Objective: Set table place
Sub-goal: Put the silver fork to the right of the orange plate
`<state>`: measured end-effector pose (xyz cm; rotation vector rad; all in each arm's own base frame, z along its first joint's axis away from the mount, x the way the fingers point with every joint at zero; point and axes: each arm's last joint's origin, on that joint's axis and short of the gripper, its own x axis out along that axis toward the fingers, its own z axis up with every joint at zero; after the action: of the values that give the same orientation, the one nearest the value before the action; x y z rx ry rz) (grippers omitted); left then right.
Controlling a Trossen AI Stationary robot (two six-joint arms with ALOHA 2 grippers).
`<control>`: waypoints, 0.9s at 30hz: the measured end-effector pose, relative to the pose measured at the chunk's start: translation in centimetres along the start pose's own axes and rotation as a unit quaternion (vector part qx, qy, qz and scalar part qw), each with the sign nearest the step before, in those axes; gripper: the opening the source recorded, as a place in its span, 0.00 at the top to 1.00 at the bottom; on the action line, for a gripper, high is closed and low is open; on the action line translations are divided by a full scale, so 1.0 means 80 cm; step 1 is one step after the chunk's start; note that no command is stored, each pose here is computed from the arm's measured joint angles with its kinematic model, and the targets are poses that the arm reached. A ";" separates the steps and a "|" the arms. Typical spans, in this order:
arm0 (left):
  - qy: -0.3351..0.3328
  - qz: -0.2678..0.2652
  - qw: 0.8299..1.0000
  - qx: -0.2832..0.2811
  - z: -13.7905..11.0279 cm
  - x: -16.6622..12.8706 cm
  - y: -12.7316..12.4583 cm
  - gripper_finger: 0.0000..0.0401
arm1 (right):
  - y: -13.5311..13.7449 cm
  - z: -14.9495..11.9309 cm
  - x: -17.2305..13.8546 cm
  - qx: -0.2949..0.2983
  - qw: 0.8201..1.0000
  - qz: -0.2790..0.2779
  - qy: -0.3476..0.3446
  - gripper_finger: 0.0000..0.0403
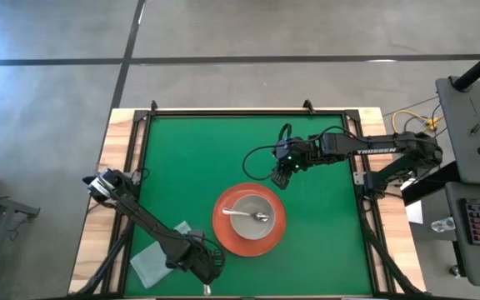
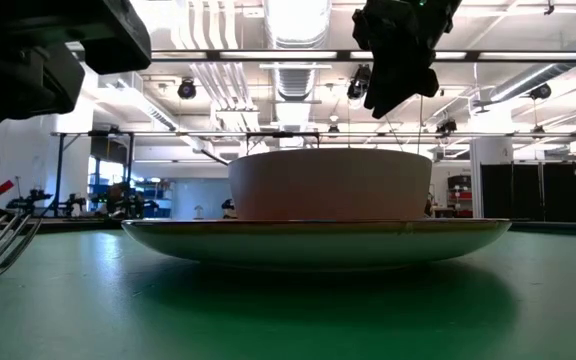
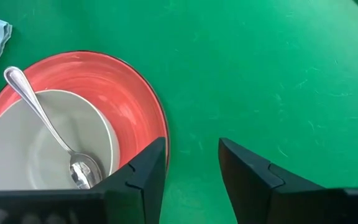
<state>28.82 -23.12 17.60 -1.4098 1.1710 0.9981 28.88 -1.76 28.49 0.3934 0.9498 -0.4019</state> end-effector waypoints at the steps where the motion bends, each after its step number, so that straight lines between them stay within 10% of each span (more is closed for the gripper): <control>1: 0.000 0.000 1.000 0.000 0.000 0.000 0.000 0.84 | 0.000 0.000 0.000 0.000 1.000 0.000 0.000 0.65; 27: -0.008 0.012 1.000 0.025 -0.001 0.024 0.000 0.96 | 0.000 0.000 0.000 0.010 1.000 -0.001 0.002 0.72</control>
<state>29.15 -23.47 15.71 -1.3493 1.1962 0.9877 28.86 -1.76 28.45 0.4126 0.9505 -0.4125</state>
